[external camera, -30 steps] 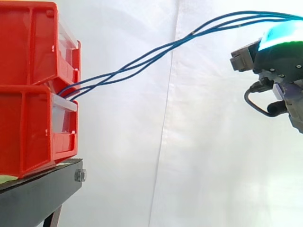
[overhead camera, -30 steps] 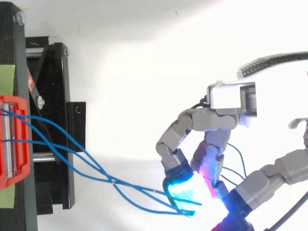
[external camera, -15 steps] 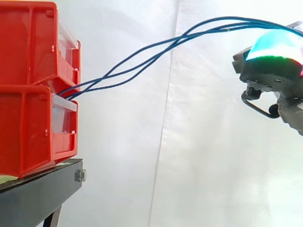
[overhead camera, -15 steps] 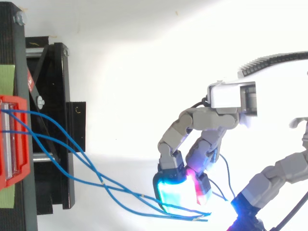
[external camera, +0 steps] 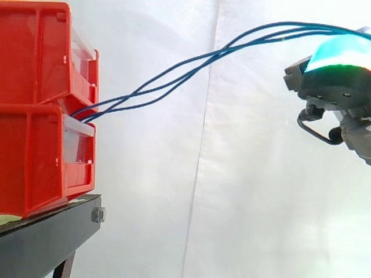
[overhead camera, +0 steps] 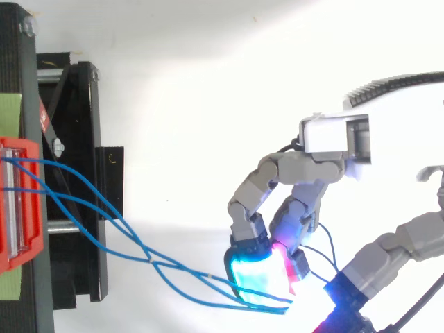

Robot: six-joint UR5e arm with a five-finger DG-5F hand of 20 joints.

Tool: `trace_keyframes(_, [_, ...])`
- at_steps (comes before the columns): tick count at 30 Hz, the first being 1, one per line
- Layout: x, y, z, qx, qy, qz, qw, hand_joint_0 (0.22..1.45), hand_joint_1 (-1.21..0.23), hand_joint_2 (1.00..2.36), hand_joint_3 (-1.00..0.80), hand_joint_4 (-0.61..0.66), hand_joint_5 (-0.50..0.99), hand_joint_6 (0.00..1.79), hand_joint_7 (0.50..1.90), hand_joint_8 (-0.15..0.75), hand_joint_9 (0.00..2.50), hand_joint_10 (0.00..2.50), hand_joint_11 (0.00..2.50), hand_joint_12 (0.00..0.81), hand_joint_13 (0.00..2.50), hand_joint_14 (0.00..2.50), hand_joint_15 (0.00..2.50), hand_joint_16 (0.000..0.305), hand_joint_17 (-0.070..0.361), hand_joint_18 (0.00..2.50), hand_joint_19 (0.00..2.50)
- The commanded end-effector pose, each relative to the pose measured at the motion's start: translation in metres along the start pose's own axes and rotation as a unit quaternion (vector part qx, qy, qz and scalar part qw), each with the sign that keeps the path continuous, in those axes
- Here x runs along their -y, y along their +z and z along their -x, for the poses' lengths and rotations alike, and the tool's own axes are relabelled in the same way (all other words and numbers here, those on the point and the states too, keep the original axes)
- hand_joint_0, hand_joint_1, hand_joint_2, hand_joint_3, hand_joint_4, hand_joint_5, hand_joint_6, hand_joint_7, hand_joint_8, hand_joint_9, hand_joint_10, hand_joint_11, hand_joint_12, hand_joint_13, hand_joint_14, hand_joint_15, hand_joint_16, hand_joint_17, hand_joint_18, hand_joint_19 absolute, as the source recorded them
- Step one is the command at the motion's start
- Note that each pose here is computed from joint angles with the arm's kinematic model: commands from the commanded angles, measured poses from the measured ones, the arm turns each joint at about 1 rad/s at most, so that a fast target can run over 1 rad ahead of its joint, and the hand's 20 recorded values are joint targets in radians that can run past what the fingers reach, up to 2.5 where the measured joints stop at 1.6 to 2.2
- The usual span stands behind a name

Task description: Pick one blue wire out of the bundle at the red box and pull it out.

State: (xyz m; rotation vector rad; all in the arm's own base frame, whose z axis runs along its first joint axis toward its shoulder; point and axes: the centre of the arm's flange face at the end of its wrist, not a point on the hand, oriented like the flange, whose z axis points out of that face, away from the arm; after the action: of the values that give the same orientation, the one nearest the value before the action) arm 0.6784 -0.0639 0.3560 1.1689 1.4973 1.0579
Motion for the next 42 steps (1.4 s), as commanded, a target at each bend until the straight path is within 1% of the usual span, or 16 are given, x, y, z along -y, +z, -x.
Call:
trace_keyframes(1, [0.0001,0.0000,0.0002,0.000,0.000,0.000,1.0000,0.61,-0.82,1.01,-0.31,0.21,-0.13,0.95,1.08,0.391,1.07,0.01,0.86,0.453,0.93,0.02,0.50,0.055,0.124,1.00,0.48])
trace_keyframes(6, [0.0003,-0.0002,0.0012,0.001,-0.001,0.000,1.0000,0.65,-0.86,1.02,-0.18,0.16,-0.12,0.96,1.17,0.400,1.08,0.01,0.86,0.456,0.95,0.02,0.50,0.055,0.124,1.02,0.46])
trace_keyframes(8, [0.0003,-0.0002,0.0012,0.001,-0.002,0.000,1.0000,0.67,-0.88,1.02,-0.17,0.14,-0.14,0.98,1.10,0.397,1.06,0.01,0.87,0.454,0.95,0.02,0.50,0.055,0.123,1.02,0.45])
trace_keyframes(10, [0.0003,-0.0002,0.0012,0.001,-0.004,0.000,1.0000,0.68,-0.89,1.02,-0.18,0.15,-0.15,0.99,1.06,0.391,1.03,0.01,0.89,0.454,0.95,0.02,0.50,0.055,0.124,1.02,0.44])
trace_keyframes(13, [0.0003,-0.0002,0.0012,0.001,-0.005,0.000,1.0000,0.70,-0.92,1.02,-0.25,0.20,-0.16,0.99,0.94,0.389,1.00,0.01,0.90,0.454,0.94,0.02,0.50,0.055,0.123,1.02,0.43])
trace_keyframes(14, [0.0003,-0.0002,0.0012,0.001,-0.006,0.000,1.0000,0.69,-0.94,1.01,-0.33,0.21,-0.16,0.99,0.90,0.388,1.00,0.01,0.89,0.451,0.94,0.02,0.50,0.055,0.123,1.01,0.43])
trace_keyframes(18, [0.0003,-0.0002,0.0012,0.001,-0.008,0.000,1.0000,0.67,-0.93,1.00,-0.50,0.21,-0.15,0.97,0.96,0.390,1.04,0.01,0.90,0.449,0.94,0.02,0.50,0.054,0.122,1.01,0.44])
trace_keyframes(23, [0.0007,-0.0005,0.0028,0.000,-0.009,0.000,1.0000,0.65,-0.93,1.00,-0.50,0.17,-0.11,0.96,1.06,0.393,1.10,0.01,0.90,0.438,0.97,0.02,0.51,0.052,0.118,1.02,0.46])
trace_keyframes(28, [0.0010,-0.0010,0.0017,-0.006,-0.013,-0.001,0.9999,0.64,-0.94,1.00,-0.50,0.13,-0.09,0.94,1.15,0.389,1.16,0.01,0.88,0.432,0.99,0.02,0.52,0.051,0.115,1.03,0.47])
trace_keyframes(31, [0.0009,-0.0010,0.0015,-0.006,-0.013,-0.001,0.9999,0.67,-0.93,1.00,-0.50,0.10,-0.08,0.94,1.20,0.383,1.16,0.01,0.88,0.431,1.00,0.02,0.52,0.051,0.114,1.03,0.47])
trace_keyframes(34, [0.0004,-0.0018,0.0027,-0.006,-0.013,-0.001,0.9999,0.76,-0.95,1.00,-0.45,0.04,-0.08,0.95,1.27,0.392,1.18,0.01,0.89,0.428,1.01,0.02,0.51,0.050,0.113,1.04,0.45])
trace_keyframes(37, [0.0017,-0.0018,0.0024,-0.006,-0.014,-0.004,0.9999,0.79,-0.96,1.00,-0.44,0.05,-0.11,0.97,1.21,0.378,1.14,0.01,0.89,0.429,0.99,0.02,0.50,0.051,0.114,1.04,0.43])
trace_keyframes(38, [0.0017,-0.0018,0.0024,-0.006,-0.014,-0.004,0.9999,0.80,-0.96,1.00,-0.48,0.07,-0.14,0.99,1.10,0.363,1.08,0.01,0.88,0.432,0.98,0.02,0.50,0.051,0.114,1.03,0.42])
trace_keyframes(39, [0.0019,-0.0020,0.0023,-0.007,-0.015,-0.005,0.9999,0.80,-0.96,1.00,-0.49,0.09,-0.14,0.99,1.08,0.366,1.08,0.01,0.89,0.434,0.98,0.02,0.50,0.051,0.115,1.03,0.42])
trace_keyframes(41, [0.0023,-0.0024,0.0019,-0.009,-0.017,-0.007,0.9998,0.76,-0.97,1.00,-0.50,0.17,-0.15,0.99,0.93,0.369,1.05,0.01,0.89,0.438,0.97,0.02,0.49,0.052,0.116,1.03,0.40])
trace_keyframes(42, [0.0013,-0.0029,0.0021,-0.009,-0.018,-0.006,0.9998,0.75,-0.97,1.00,-0.50,0.17,-0.15,0.99,0.93,0.370,1.04,0.01,0.90,0.439,0.97,0.02,0.49,0.052,0.116,1.03,0.40])
